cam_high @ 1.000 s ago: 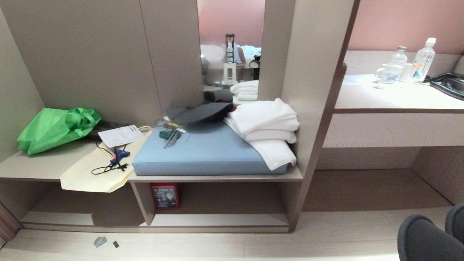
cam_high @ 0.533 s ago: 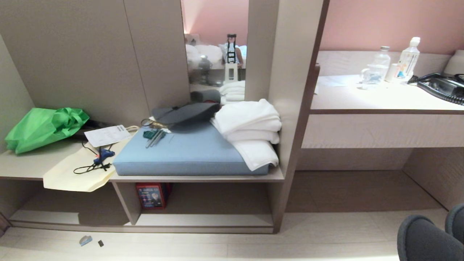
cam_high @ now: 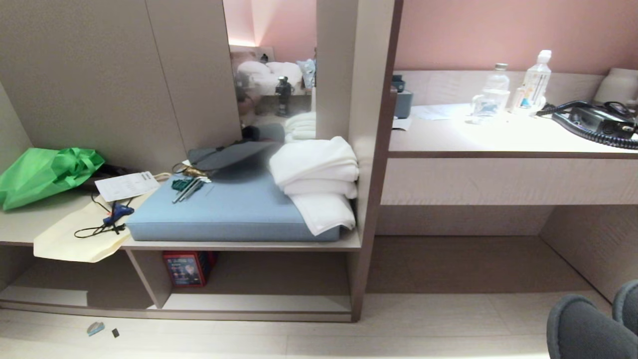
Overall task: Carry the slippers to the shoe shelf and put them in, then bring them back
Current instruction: Place the slippers on the floor
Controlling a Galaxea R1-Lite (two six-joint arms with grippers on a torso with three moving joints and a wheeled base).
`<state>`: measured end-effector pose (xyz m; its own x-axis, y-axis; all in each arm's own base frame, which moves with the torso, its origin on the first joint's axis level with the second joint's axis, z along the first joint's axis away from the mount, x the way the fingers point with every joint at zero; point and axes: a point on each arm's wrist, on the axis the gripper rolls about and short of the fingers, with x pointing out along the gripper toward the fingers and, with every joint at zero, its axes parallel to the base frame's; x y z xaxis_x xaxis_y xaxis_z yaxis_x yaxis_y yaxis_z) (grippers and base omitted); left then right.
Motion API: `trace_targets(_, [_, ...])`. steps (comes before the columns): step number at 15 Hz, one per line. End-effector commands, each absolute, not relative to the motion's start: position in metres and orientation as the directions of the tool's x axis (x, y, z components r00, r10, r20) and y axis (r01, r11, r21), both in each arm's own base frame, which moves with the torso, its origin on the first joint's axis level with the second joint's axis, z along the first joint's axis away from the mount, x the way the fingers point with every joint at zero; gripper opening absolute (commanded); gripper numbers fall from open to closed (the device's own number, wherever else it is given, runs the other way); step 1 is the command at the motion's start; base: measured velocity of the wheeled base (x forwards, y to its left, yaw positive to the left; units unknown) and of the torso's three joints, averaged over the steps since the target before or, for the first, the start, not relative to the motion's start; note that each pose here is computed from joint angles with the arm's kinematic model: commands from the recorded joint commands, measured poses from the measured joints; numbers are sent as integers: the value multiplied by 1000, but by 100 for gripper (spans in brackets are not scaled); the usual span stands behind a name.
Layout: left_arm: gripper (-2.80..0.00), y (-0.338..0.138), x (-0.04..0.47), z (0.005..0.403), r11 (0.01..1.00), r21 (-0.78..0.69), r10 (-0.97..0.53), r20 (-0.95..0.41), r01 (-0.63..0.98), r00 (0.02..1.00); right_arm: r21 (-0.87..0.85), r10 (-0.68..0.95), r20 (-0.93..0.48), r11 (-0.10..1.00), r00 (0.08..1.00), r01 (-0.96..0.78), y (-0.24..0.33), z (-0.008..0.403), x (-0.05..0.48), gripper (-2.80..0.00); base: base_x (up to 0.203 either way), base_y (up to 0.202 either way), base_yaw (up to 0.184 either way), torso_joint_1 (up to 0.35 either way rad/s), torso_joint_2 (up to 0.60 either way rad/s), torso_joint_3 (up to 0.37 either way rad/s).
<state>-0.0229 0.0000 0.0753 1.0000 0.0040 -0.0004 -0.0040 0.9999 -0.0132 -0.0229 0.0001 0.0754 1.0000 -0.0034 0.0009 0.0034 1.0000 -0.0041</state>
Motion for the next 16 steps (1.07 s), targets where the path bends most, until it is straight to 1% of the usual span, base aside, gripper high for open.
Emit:
trace_targets(1, [-280, 0, -23, 75, 1000, -14, 5, -1, -5, 1000, -5, -3, 2, 1000, 1000, 3, 0, 75, -23, -280, 0, -196, 3, 5, 3, 7])
trace_targets(16, [-280, 0, -23, 75, 1000, -12, 5, -2, -5, 1000, -5, -3, 2, 1000, 1000, 3, 0, 75, -23, -280, 0, -194, 3, 2, 3, 2])
